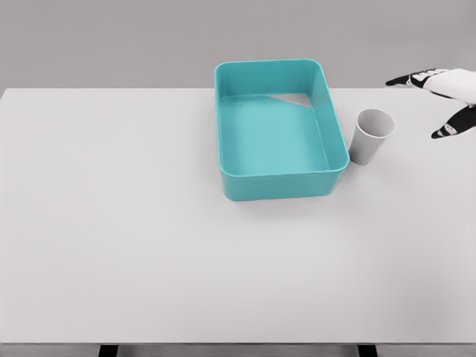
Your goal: Put the paper cup into the basket with your right arm
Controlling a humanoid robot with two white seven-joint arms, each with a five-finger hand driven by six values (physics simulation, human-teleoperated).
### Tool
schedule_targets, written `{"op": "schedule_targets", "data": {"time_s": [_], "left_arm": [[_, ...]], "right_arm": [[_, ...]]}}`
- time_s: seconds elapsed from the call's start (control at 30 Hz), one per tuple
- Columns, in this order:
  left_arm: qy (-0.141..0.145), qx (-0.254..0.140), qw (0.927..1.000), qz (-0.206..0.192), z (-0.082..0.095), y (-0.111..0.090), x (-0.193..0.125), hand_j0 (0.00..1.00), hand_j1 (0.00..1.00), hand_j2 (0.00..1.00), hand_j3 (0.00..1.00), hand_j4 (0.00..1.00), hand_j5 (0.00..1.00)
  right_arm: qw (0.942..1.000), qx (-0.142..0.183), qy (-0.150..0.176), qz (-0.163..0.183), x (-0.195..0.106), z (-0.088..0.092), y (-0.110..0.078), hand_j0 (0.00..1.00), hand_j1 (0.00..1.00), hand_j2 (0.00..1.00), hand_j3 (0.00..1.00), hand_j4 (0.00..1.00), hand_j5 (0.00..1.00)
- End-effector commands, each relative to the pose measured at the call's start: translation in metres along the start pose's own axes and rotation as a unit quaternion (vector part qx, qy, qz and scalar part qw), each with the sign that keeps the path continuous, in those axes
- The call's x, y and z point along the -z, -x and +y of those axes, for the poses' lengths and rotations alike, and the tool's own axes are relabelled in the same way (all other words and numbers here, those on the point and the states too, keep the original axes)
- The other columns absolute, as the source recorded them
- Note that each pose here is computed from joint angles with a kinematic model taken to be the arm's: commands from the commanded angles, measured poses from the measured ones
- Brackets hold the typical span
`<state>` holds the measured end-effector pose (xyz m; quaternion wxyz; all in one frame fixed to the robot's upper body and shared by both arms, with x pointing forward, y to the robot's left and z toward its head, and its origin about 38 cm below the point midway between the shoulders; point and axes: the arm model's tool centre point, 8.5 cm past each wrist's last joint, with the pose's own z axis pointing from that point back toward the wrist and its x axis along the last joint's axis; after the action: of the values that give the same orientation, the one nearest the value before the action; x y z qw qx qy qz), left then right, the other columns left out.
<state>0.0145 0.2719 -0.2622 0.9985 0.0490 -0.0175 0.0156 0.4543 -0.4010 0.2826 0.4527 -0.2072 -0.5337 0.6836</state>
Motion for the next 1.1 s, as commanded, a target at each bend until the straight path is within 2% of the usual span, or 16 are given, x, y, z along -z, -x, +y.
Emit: {"op": "schedule_targets", "data": {"time_s": [0.0,0.07,0.2,0.23,0.27,0.3,0.33,0.37,0.4,0.47,0.53,0.7,0.8,0.83,1.07], "left_arm": [[0.0,0.0,1.0,0.0,0.0,0.0,0.0,1.0,1.0,1.0,1.0,1.0,1.0],[0.0,0.0,1.0,0.0,0.0,0.0,0.0,1.0,1.0,1.0,1.0,1.0,1.0],[0.0,0.0,1.0,-0.001,0.0,0.0,0.0,1.0,1.0,1.0,1.0,1.0,1.0],[0.0,0.0,1.0,0.0,0.0,0.0,0.0,1.0,1.0,1.0,1.0,1.0,1.0],[0.0,0.0,1.0,0.0,0.0,0.0,0.0,1.0,1.0,1.0,1.0,1.0,1.0],[0.0,0.0,1.0,0.0,0.0,0.0,0.0,1.0,1.0,1.0,1.0,1.0,1.0],[0.0,0.0,1.0,0.0,0.0,0.0,0.0,1.0,1.0,1.0,1.0,1.0,1.0],[0.0,0.0,1.0,0.0,0.0,0.0,0.0,1.0,1.0,1.0,1.0,1.0,1.0],[0.0,0.0,1.0,0.0,0.0,0.0,0.0,1.0,1.0,1.0,1.0,1.0,1.0],[0.0,0.0,1.0,0.0,0.0,0.0,0.0,1.0,1.0,1.0,1.0,1.0,1.0],[0.0,0.0,1.0,0.0,0.0,0.0,0.0,1.0,1.0,1.0,1.0,1.0,1.0],[0.0,0.0,1.0,0.0,0.0,0.0,0.0,1.0,1.0,1.0,1.0,1.0,1.0],[0.0,0.0,1.0,0.0,0.0,0.0,0.0,1.0,1.0,1.0,1.0,1.0,1.0],[0.0,0.0,1.0,-0.001,0.0,0.0,0.0,1.0,1.0,1.0,1.0,1.0,1.0],[0.0,0.0,1.0,-0.001,0.0,0.0,0.0,1.0,1.0,1.0,1.0,1.0,1.0]], "right_arm": [[1.0,0.003,0.003,0.002,0.0,-0.001,0.0,1.0,1.0,1.0,1.0,1.0,1.0],[0.9997,0.007,0.02,0.015,-0.004,-0.012,0.002,1.0,1.0,1.0,1.0,1.0,1.0],[0.9997,0.008,0.022,0.003,-0.007,-0.017,-0.004,1.0,1.0,1.0,1.0,1.0,1.0],[0.999,0.04,0.001,-0.017,-0.007,-0.012,-0.006,1.0,1.0,1.0,1.0,1.0,1.0],[0.9951,0.083,0.021,-0.049,-0.007,-0.014,-0.008,1.0,1.0,1.0,1.0,1.0,1.0],[0.9913,0.109,0.034,-0.065,-0.008,-0.015,-0.005,1.0,1.0,1.0,1.0,1.0,1.0],[0.9863,0.138,0.052,-0.074,-0.013,-0.014,0.006,1.0,1.0,1.0,1.0,1.0,1.0],[0.9779,0.185,0.071,-0.069,-0.018,-0.008,0.023,1.0,1.0,1.0,1.0,1.0,1.0],[0.9706,0.215,0.084,-0.068,-0.019,-0.003,0.033,1.0,1.0,1.0,1.0,1.0,1.0],[0.9583,0.259,0.095,-0.074,0.0,0.018,0.043,1.0,1.0,1.0,1.0,1.0,1.0],[0.9353,0.328,0.121,-0.058,0.007,0.04,0.065,1.0,1.0,1.0,1.0,1.0,1.0],[0.9331,0.337,0.115,-0.051,0.009,0.052,0.067,1.0,1.0,1.0,1.0,1.0,1.0],[0.925,0.359,0.109,-0.06,0.029,0.068,0.06,1.0,1.0,1.0,1.0,1.0,1.0],[0.924,0.363,0.106,-0.059,0.033,0.072,0.06,1.0,1.0,1.0,1.0,1.0,1.0],[0.9246,0.367,0.089,-0.047,0.042,0.091,0.06,1.0,1.0,1.0,1.0,1.0,1.0]]}}
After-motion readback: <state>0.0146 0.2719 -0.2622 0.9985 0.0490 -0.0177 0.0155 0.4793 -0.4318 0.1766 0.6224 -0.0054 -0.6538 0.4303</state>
